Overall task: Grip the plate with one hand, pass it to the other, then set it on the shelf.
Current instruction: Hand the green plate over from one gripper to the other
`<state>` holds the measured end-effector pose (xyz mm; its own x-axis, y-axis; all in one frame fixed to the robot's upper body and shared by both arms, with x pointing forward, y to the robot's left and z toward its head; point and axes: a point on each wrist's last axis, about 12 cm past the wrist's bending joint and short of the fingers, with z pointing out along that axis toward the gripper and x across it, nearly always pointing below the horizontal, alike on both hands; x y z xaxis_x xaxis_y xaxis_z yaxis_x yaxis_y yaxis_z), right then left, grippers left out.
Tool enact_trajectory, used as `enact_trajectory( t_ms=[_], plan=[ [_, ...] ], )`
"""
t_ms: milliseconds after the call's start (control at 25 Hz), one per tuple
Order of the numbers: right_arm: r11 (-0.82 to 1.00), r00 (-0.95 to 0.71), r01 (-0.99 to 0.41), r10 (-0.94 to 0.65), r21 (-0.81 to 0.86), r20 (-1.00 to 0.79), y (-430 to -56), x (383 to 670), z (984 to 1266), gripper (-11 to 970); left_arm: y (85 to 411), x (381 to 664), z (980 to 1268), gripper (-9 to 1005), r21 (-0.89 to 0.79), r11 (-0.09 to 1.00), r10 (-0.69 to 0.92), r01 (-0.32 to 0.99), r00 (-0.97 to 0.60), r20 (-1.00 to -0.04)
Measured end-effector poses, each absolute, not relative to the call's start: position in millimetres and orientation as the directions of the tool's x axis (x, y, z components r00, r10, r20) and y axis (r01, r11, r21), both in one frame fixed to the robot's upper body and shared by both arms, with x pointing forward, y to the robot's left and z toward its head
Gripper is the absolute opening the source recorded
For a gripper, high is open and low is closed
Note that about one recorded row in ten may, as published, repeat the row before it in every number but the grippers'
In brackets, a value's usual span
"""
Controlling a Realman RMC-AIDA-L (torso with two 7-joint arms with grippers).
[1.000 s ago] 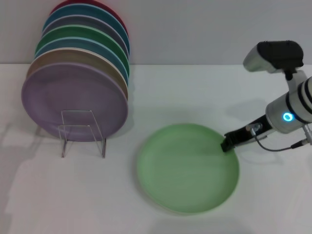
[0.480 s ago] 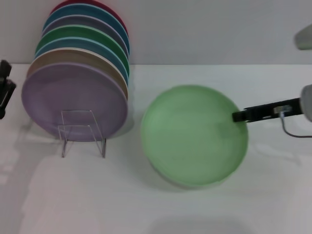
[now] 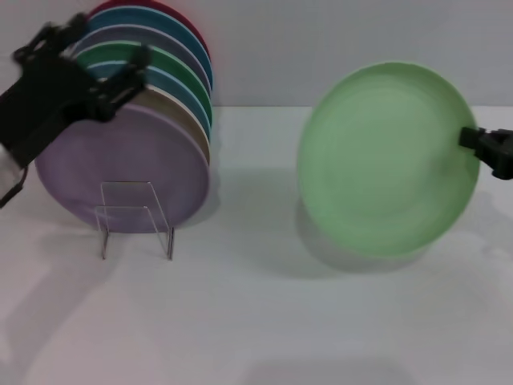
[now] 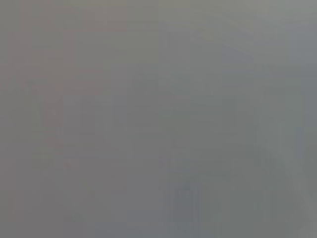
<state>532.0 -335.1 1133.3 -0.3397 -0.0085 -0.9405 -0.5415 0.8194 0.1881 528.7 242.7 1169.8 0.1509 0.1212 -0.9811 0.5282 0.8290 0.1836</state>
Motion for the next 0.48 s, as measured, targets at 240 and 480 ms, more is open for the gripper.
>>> enact_trajectory(
  t_ms=[240, 480],
  plan=[
    [0.833, -0.282, -0.541, -0.055, 0.111, -0.958, -339, 533, 1117, 37, 194, 520, 1233, 810, 0.278, 0.766, 0.315, 0.580, 0.039, -0.948],
    [0.825, -0.227, -0.565, -0.116, 0.034, -0.967, -331, 544, 1106, 42, 152, 525, 1264, 800, 0.320, 0.679, 0.438, 0.661, -0.014, -0.899]
  ],
)
